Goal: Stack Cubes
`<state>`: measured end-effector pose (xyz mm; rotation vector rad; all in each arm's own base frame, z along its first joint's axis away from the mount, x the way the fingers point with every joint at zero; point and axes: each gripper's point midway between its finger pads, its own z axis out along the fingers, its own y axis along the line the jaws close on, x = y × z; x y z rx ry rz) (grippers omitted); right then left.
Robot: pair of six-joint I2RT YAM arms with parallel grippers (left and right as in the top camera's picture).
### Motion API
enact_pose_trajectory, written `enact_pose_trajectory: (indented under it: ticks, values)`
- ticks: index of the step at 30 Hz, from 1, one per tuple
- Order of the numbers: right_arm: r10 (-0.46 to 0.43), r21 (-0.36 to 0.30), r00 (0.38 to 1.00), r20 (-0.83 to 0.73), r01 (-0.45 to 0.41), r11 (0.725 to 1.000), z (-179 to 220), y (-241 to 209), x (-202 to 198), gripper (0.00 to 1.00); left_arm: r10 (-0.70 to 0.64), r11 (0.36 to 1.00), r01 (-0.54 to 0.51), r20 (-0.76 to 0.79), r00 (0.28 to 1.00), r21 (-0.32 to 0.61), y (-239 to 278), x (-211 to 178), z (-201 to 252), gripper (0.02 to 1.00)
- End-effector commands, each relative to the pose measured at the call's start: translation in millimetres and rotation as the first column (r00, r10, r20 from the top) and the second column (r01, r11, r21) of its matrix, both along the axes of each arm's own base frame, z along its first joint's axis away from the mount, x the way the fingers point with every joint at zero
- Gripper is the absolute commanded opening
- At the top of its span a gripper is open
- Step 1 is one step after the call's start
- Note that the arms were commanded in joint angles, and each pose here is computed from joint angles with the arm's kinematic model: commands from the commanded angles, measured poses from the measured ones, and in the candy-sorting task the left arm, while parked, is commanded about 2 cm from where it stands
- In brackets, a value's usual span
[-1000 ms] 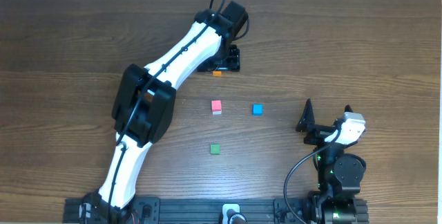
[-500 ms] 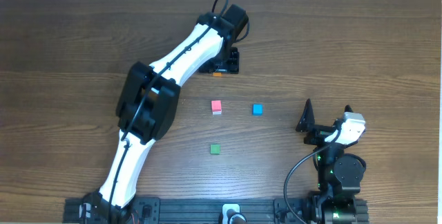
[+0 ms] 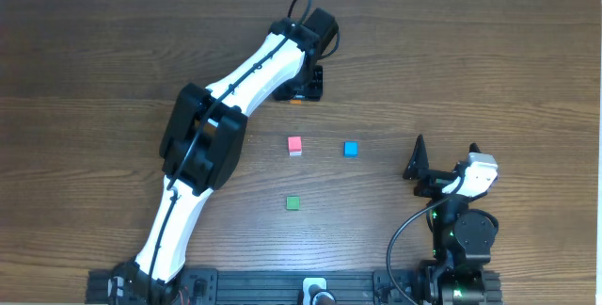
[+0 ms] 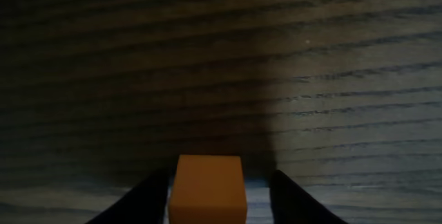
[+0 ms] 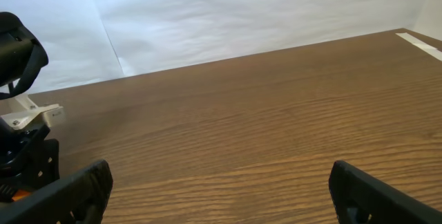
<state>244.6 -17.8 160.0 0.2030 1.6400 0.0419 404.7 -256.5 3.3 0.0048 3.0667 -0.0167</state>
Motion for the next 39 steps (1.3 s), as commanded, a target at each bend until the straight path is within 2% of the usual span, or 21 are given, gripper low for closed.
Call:
enact_pose_trajectory:
  ticks: [1, 23, 30, 34, 39]
  values:
    - [0.011, -0.001, 1.0, 0.002, -0.011, 1.0, -2, 2, 0, 0.991, 0.041, 0.999, -0.04, -0.004, 0.999, 0.019, 8, 3, -5, 0.432]
    - [0.011, -0.001, 1.0, 0.002, -0.011, 1.0, -2, 2, 0, 0.993, 0.055, 0.998, -0.055, -0.016, 0.998, 0.026, 12, 1, -6, 0.244]
    - [0.011, -0.001, 1.0, 0.002, -0.011, 1.0, -2, 2, 0, 0.991, 0.055, 0.998, -0.055, -0.018, 0.998, 0.013, 10, 1, -3, 0.148]
    - [0.011, -0.001, 1.0, 0.002, -0.011, 1.0, -2, 2, 0, 0.993, 0.049, 0.999, -0.049, 0.01, 0.999, -0.011, 6, 1, 19, 0.042]
    - [0.011, -0.001, 1.0, 0.002, -0.011, 1.0, -2, 2, 0, 0.991, 0.058, 0.997, -0.053, 0.078, 0.995, -0.063, -1, -6, 75, 0.04]
